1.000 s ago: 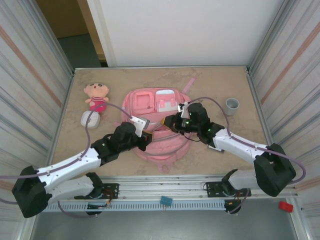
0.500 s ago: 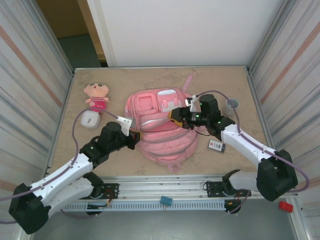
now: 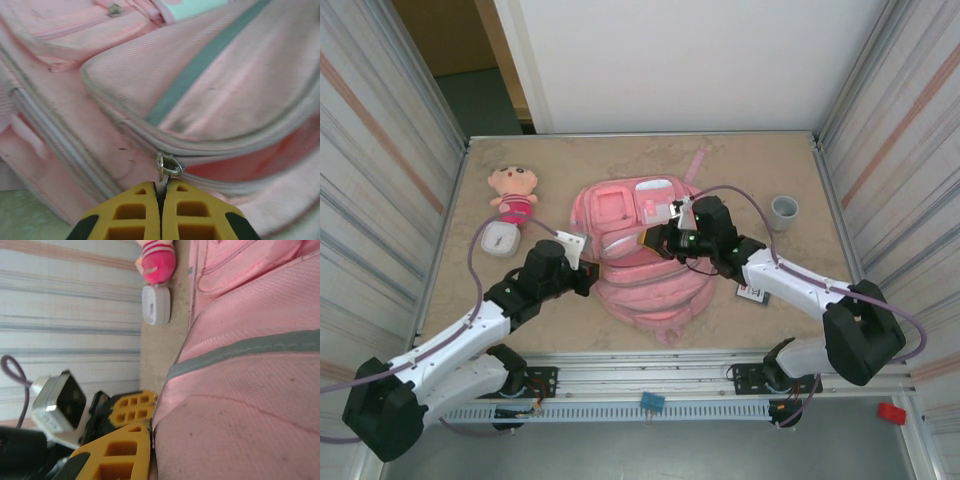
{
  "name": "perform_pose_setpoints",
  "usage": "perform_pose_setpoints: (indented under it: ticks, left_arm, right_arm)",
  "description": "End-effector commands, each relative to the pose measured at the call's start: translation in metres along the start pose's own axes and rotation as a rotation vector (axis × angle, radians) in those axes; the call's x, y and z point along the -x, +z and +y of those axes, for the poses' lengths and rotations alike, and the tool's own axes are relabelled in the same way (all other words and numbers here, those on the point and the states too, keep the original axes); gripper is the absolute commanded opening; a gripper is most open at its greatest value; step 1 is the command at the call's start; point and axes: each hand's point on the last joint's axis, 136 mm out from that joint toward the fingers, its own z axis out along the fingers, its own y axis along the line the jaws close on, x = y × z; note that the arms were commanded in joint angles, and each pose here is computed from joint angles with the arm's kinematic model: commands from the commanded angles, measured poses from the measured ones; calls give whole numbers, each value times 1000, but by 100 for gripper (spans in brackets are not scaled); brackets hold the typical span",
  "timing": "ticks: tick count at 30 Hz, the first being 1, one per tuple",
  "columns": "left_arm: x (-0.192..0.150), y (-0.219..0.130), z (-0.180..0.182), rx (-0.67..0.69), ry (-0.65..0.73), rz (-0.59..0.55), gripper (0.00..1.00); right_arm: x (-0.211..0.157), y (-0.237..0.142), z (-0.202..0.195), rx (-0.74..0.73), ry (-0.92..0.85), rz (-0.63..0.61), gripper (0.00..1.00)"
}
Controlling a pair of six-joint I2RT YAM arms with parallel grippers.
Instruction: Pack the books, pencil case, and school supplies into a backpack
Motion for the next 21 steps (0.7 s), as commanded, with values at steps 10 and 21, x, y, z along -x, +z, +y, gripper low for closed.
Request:
perform_pose_setpoints:
  ticks: [10, 21]
  left_arm:
    - [38, 18, 72, 220, -85, -105, 19]
    - [75, -25, -3, 32, 311, -243, 63]
  right_arm:
    - [5, -23, 46, 110, -138, 118, 0]
    - [18, -18, 46, 106, -113, 61, 0]
